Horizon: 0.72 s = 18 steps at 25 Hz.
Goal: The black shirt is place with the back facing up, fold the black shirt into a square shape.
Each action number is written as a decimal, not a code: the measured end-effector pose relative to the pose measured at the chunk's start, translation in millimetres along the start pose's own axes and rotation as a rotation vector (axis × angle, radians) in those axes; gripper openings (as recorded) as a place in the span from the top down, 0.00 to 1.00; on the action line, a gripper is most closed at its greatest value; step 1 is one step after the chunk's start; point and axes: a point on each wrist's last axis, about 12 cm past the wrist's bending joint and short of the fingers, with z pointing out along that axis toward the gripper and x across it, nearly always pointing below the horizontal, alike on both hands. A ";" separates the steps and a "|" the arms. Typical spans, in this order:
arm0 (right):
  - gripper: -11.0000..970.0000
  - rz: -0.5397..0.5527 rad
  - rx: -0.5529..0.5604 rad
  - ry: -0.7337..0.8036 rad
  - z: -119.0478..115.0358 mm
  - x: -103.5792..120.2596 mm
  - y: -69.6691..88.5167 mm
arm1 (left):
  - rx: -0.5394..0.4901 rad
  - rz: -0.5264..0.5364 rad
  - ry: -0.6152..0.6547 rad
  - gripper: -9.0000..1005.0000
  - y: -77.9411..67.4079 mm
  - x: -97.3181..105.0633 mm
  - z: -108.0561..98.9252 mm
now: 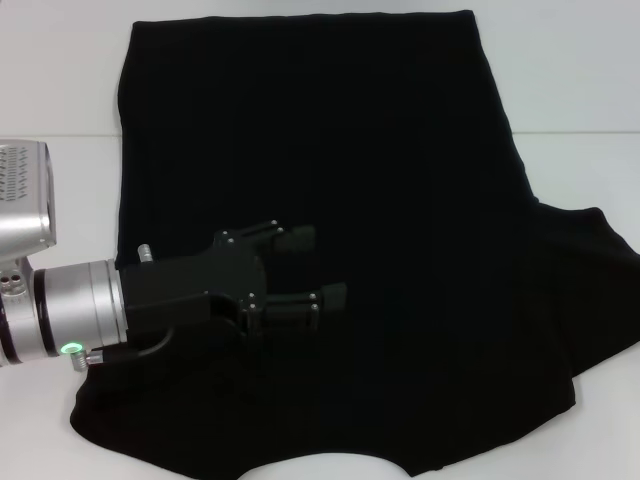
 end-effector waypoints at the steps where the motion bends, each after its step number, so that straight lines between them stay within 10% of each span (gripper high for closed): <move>1: 0.94 0.000 0.001 -0.001 -0.4 -0.2 -0.4 | 0.000 0.000 0.000 0.14 0.0 0.1 0.1; 18: 0.89 -0.069 -0.004 -0.030 -1.3 -25.9 17.0 | 0.001 -0.006 0.007 0.14 0.3 0.8 3.7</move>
